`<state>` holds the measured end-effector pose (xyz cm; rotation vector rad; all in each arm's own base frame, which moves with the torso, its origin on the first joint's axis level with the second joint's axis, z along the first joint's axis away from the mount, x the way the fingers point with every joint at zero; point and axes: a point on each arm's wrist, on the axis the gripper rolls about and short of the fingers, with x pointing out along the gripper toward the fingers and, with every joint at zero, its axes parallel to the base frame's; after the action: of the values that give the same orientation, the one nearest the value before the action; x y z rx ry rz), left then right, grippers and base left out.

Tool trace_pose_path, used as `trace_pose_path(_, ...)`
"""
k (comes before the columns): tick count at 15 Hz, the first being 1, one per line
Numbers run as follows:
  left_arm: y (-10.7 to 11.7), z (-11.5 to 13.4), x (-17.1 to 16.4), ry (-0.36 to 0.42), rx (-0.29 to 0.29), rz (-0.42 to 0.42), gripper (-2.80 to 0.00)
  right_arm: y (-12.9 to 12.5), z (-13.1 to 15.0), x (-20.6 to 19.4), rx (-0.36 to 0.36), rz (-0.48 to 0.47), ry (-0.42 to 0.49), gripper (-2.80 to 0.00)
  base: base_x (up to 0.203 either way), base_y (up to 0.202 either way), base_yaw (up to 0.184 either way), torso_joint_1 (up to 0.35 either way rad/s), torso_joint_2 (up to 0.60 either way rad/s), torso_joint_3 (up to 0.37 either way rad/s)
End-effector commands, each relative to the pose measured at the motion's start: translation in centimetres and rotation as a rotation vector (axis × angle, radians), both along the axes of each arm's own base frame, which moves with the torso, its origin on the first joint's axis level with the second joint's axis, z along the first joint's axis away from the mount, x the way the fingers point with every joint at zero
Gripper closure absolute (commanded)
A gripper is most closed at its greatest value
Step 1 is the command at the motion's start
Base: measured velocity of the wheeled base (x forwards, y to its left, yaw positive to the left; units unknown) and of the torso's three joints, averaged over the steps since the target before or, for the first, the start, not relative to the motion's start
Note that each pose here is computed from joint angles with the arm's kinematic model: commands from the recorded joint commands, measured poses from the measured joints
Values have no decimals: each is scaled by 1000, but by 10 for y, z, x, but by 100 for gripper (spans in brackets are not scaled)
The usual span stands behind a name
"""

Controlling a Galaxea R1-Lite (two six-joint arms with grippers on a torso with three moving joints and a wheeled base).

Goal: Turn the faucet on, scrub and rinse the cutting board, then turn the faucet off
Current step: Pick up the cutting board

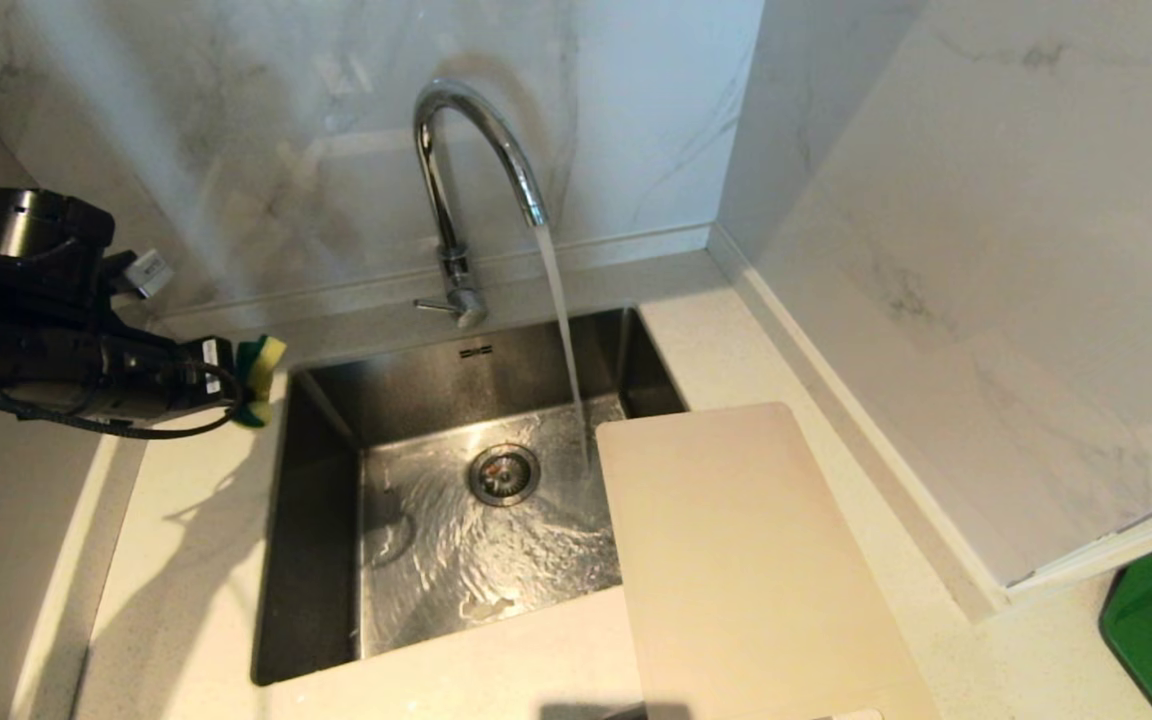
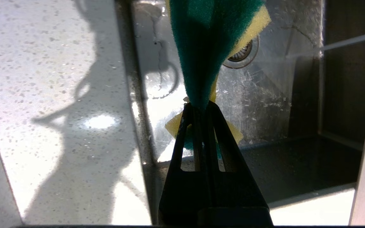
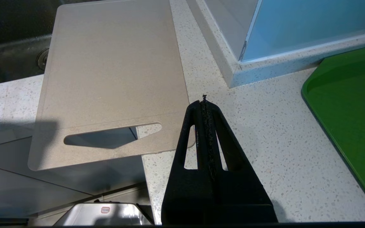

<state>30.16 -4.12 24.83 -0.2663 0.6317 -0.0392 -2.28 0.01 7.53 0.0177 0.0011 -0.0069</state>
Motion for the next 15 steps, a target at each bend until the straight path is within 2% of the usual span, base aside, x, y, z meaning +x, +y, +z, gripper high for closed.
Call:
trace_pose_path(1, -5, -1, 1, 12, 0, -12, 0, 0, 0, 0, -10, 1, -1, 0, 0, 0, 0, 0, 0, 0)
trace_pose_path(3, -3, 7, -10, 23, 3, -12, 0, 0, 0, 0, -10, 1, -1, 0, 0, 0, 0, 0, 0, 0)
trace_pose_path(7, 8, 33, -42, -49, -7, 8, 0, 0, 0, 0, -10, 1, 0, 0, 0, 0, 0, 0, 0, 0)
trace_pose_path(10, 16, 47, -79, -110, -6, 21, 0, 0, 0, 0, -8, 1, 0, 0, 0, 0, 0, 0, 0, 0)
trace_pose_path(13, 28, 49, -115, -148, 6, 54, 0, 0, 0, 0, -7, 1, 0, 0, 0, 0, 0, 0, 0, 0)
trace_pose_path(15, 37, 46, -127, -153, 22, 94, 0, 0, 0, 0, -7, 1, 0, 0, 0, 0, 0, 0, 0, 0)
